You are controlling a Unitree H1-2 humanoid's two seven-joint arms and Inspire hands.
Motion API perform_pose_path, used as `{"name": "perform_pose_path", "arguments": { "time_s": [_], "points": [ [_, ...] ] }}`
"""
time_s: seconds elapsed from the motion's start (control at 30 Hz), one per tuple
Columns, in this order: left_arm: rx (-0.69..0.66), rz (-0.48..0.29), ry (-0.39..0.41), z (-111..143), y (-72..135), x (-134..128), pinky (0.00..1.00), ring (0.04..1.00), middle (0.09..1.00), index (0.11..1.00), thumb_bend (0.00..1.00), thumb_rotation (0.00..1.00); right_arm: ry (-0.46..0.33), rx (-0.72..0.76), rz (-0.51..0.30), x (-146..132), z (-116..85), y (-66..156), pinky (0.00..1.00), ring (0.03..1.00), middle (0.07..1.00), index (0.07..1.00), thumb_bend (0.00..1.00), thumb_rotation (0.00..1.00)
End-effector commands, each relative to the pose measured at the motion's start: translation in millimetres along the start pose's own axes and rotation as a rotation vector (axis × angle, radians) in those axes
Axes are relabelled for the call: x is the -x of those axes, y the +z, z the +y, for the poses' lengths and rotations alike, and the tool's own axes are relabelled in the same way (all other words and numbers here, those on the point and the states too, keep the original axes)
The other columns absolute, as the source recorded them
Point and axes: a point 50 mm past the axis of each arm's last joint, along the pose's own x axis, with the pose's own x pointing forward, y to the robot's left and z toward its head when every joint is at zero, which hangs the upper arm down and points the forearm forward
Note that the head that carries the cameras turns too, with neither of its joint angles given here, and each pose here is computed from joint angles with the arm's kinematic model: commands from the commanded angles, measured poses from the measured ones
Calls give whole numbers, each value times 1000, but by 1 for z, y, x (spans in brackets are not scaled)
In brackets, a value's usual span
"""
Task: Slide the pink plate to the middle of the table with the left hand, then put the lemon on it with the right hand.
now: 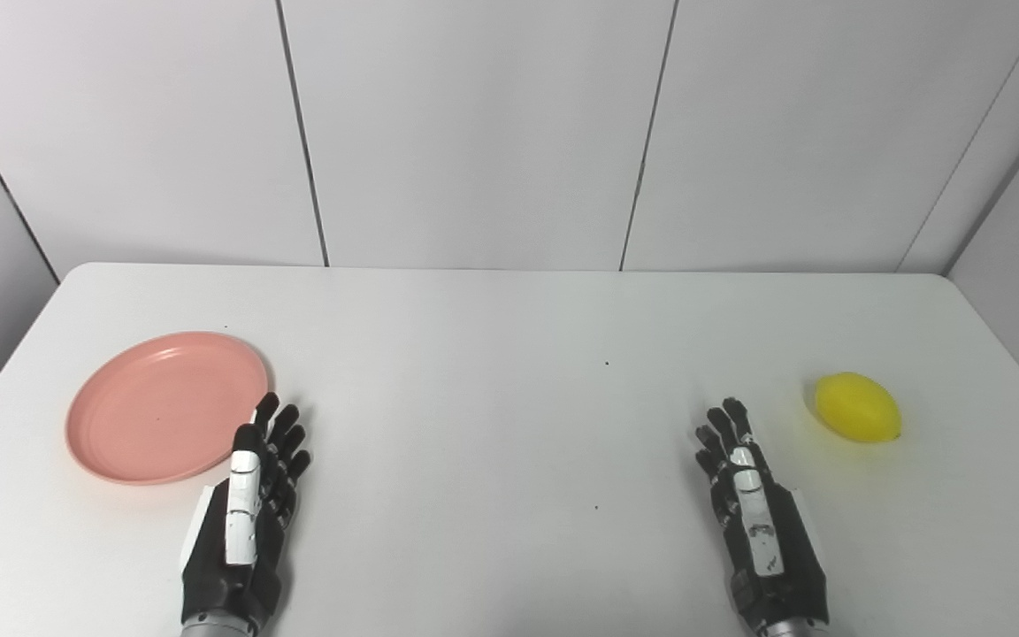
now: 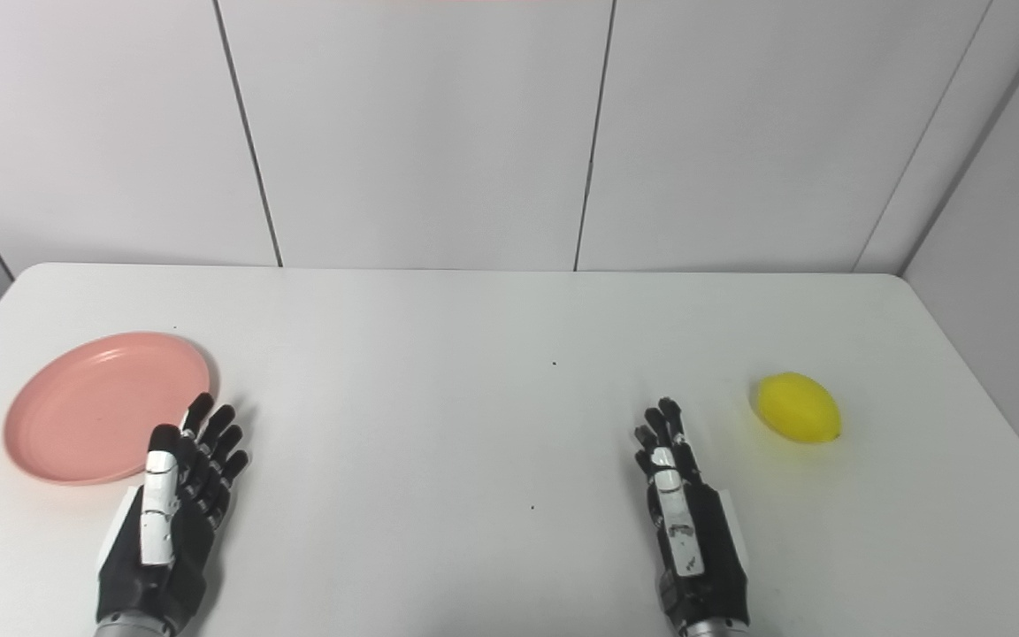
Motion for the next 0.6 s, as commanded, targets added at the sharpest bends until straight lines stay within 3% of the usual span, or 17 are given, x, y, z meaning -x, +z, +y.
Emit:
{"name": "perform_pose_path", "arguments": {
  "time_s": [0.0, 0.57],
  "points": [
    [12, 16, 22, 6, -6, 24, 1000, 1000, 989, 1000, 682, 1000, -13, -13, 45, 8, -2, -5, 1000, 971, 977, 987, 748, 855],
    [12, 17, 22, 6, -7, 24, 1000, 1000, 991, 1000, 681, 1000, -14, -10, 51, 9, -2, -8, 1000, 971, 978, 988, 764, 845]
  ]
}}
